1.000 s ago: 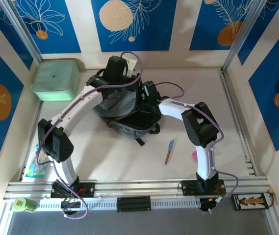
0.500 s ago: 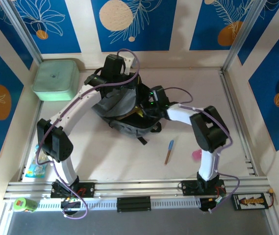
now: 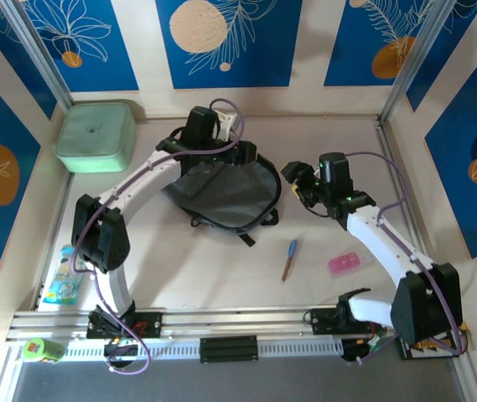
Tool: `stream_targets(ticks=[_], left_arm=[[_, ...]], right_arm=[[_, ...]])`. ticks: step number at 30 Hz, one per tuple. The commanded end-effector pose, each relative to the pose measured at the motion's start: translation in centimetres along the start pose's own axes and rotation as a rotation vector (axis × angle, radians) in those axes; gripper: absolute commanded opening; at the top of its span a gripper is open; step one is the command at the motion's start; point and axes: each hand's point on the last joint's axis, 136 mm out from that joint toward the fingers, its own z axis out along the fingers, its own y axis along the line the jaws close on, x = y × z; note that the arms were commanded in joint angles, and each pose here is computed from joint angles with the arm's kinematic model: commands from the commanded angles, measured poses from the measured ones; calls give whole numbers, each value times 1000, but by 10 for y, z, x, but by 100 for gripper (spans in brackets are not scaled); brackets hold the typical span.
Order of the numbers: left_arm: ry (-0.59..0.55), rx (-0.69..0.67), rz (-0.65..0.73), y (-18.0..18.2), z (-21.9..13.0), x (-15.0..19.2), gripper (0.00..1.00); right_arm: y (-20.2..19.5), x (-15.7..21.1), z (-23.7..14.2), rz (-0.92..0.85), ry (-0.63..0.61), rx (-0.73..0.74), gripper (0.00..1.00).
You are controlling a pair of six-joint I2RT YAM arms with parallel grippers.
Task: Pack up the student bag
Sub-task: Zip the student bag at the center of the table.
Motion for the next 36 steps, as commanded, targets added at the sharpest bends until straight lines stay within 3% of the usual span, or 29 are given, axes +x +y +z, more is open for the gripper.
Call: stream_targets(ticks=[1,5,9,15,21,29,36], left_arm=[[-74,-34,-103,20,-29,-5,86],[-90,-189,-288,80,-59,32,87],[-68,-341,-542,144,-85,96,83],[-137,-351,-824,185,-92,147,75],[-172,-330,-919,206,-74,155,67],[-193,-237,-959,216,-44,146,46],[-220,-146,-970,205,-40,131,15]], right_arm=[[-11,-2,-9,-112,-27,96,69],[-1,11,-4,-187,14,105,70],[5,35,10,-232,72,133,69],[15,61,30,-252,138,143,68],[26,76,40,-272,170,141,68],[30,89,47,-293,209,158,67],[31,97,52,-320,240,168,66]])
